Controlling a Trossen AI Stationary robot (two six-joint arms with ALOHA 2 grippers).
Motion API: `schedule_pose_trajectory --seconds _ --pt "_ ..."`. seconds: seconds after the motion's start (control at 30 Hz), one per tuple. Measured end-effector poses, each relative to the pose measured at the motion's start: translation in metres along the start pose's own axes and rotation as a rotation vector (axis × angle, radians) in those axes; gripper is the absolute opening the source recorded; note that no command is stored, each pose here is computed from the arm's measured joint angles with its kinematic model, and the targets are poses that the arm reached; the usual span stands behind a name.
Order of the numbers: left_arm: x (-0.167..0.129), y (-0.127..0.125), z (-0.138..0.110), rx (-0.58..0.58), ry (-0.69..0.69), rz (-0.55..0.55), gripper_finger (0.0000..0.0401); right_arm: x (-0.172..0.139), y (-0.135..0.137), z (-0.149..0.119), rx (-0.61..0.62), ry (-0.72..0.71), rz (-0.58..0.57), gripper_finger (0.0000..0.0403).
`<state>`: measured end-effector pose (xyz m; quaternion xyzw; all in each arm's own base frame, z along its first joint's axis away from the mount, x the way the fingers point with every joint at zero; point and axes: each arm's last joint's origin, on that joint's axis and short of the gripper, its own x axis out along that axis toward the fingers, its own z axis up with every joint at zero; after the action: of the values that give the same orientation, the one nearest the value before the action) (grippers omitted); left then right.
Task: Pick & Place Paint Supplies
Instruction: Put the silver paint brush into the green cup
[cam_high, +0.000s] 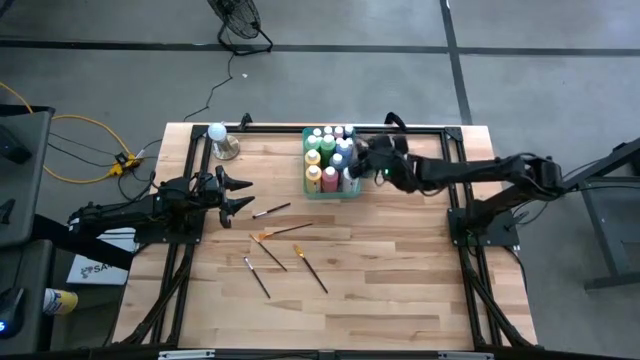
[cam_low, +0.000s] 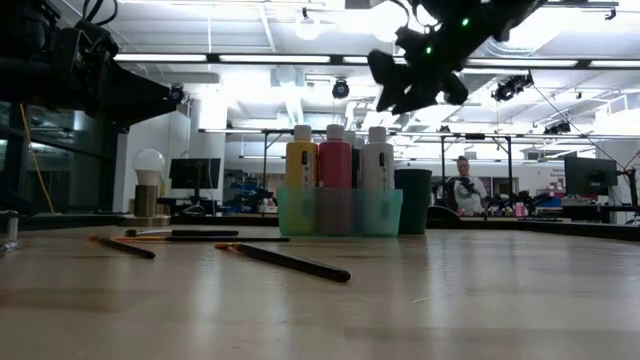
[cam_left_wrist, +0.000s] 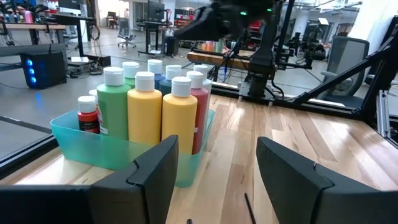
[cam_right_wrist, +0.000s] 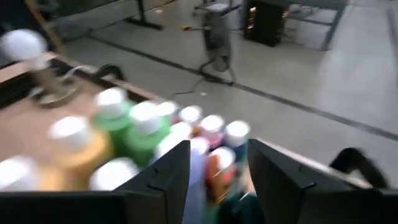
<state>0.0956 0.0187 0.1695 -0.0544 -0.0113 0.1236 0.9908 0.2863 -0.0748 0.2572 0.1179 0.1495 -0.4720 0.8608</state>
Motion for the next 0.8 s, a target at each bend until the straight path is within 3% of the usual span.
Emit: schedule_pose_trajectory --seconds 0.4,0.8 --pt "0.000 0.000 0.000 0.000 0.000 0.000 0.0211 -0.054 0.046 -0.032 0.016 0.173 0.334 0.0146" --pt "0.000 0.000 0.000 0.000 0.000 0.000 0.0211 -0.075 0.047 -0.060 -0.004 0.213 0.514 0.0147"
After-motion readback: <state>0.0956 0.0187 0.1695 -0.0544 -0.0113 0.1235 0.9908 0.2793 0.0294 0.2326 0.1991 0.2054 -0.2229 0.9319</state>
